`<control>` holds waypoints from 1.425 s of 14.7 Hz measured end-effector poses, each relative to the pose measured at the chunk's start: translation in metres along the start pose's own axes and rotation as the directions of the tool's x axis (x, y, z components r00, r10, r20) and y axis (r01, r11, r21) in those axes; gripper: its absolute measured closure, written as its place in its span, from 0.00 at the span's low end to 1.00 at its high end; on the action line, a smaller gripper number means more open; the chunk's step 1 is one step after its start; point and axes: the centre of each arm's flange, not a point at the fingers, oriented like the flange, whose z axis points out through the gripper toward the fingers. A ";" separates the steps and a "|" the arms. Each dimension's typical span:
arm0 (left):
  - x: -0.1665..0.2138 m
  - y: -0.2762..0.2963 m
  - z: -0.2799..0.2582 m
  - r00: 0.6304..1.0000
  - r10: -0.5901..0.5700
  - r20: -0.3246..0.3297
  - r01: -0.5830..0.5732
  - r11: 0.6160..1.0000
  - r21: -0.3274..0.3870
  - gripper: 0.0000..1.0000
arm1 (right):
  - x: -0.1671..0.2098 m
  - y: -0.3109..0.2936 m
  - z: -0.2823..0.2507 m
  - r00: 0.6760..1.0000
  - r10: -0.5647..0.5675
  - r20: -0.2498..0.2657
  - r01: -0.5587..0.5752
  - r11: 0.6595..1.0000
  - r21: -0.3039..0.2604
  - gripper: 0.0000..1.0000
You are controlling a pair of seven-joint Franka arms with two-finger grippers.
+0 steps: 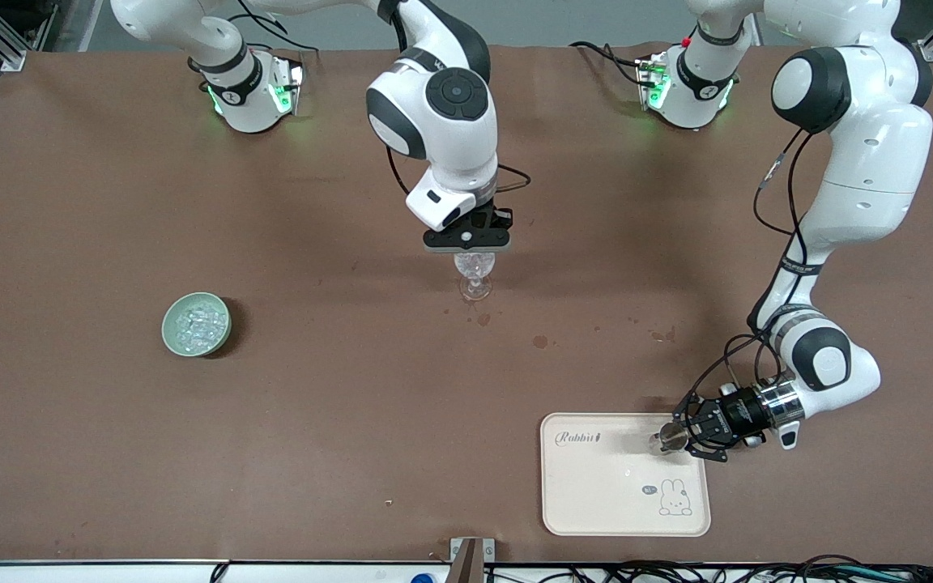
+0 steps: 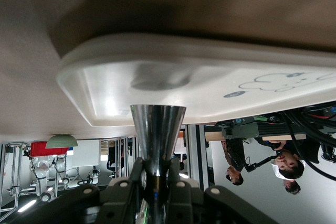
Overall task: Pour wine and add ice with both arms
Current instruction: 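Drop the ice cube into the glass while the left gripper lowers the jigger, then withdraw the right gripper while the left gripper releases the jigger on the tray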
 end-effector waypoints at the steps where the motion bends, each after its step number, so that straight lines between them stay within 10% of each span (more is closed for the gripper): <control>1: 0.002 -0.001 0.000 1.000 -0.002 0.001 0.002 1.000 -0.001 0.79 | 0.000 0.000 0.000 1.000 0.000 0.000 0.000 1.000 0.000 0.58; 6: 0.003 0.000 0.001 1.000 -0.019 0.023 0.019 1.000 -0.020 0.79 | 0.000 0.000 0.000 1.000 0.000 -0.001 0.000 1.000 -0.001 0.13; 14: 0.007 -0.002 0.002 1.000 0.014 0.022 -0.014 1.000 -0.020 0.75 | 0.088 0.104 -0.073 0.983 0.175 -0.063 -0.174 0.985 0.016 0.00; 21: 0.007 -0.002 0.002 0.999 0.037 0.023 -0.037 0.999 -0.020 0.37 | 0.135 0.308 -0.147 0.989 0.142 -0.047 -0.144 0.988 -0.047 0.00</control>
